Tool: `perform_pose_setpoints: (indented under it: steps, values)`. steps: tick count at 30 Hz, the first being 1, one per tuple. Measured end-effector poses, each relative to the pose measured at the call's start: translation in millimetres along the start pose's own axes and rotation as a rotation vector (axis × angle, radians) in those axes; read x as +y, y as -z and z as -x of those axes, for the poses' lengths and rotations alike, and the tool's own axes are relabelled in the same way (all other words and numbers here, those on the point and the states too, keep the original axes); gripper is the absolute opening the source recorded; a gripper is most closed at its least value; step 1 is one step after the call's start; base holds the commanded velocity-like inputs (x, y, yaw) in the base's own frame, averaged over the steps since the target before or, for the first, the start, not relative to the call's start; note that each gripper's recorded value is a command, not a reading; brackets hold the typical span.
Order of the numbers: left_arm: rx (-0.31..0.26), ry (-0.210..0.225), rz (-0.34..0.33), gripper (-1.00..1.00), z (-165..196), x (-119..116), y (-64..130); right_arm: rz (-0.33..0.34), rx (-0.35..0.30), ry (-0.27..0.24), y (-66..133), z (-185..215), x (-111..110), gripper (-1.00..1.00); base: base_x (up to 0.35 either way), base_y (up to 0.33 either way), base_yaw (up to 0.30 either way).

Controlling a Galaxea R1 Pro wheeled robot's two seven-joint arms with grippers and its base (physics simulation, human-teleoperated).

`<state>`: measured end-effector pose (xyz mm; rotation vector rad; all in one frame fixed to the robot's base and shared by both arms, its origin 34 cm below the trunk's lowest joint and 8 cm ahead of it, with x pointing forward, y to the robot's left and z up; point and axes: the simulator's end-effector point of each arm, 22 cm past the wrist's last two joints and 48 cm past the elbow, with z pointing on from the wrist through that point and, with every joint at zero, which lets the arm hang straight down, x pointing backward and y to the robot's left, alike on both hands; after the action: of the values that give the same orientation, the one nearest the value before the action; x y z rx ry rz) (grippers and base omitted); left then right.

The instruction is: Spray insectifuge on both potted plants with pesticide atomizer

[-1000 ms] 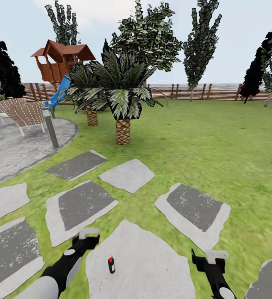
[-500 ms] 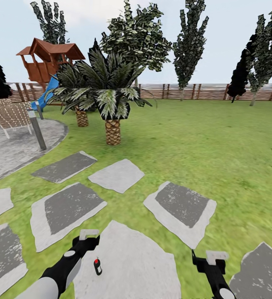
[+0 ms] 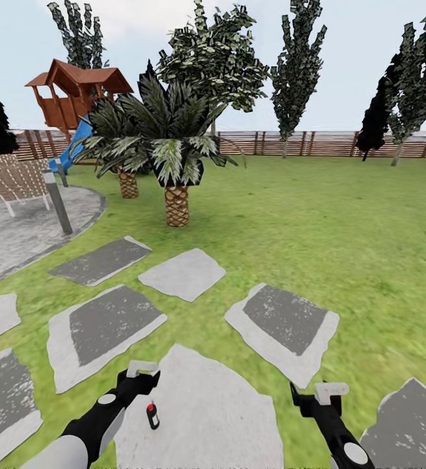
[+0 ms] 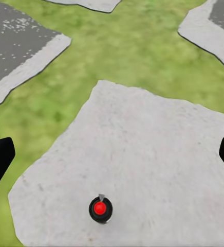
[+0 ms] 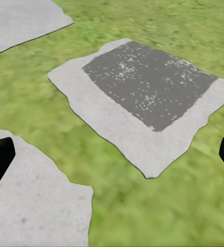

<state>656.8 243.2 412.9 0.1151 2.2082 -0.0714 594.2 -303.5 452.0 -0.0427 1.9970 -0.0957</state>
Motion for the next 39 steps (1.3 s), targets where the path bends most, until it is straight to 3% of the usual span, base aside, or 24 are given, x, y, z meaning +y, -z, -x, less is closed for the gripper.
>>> perform_pose_setpoints:
  steps: [6,12,21,24,27,39]
  values:
    - [-0.004,0.004,0.001,1.0,-12.4,0.0,-5.6,-0.003,-0.001,-0.003,-2.7,-12.9,0.1,1.0,0.0,0.0,0.0]
    - [-0.059,0.0,0.004,1.0,-15.4,0.9,-12.0,-0.004,0.006,-0.004,-5.8,-30.2,1.0,1.0,0.0,0.0,0.0]
    - [-0.07,-0.001,0.006,1.0,-37.6,1.5,-22.0,-0.003,0.02,-0.003,-10.4,-57.7,3.1,1.0,0.0,0.0,0.0]
    - [-0.133,-0.007,0.006,1.0,-32.7,1.2,-23.8,-0.004,0.026,-0.002,-11.7,-67.4,3.8,1.0,0.0,0.0,0.0]
    - [-0.157,-0.009,0.007,1.0,-36.4,1.3,-26.3,-0.004,0.029,-0.002,-13.1,-76.5,4.4,1.0,0.0,0.0,0.0]
    - [-0.128,-0.003,0.009,1.0,-72.6,2.3,-40.1,-0.001,0.066,0.0,-18.1,-113.9,7.4,1.0,0.0,0.0,0.0]
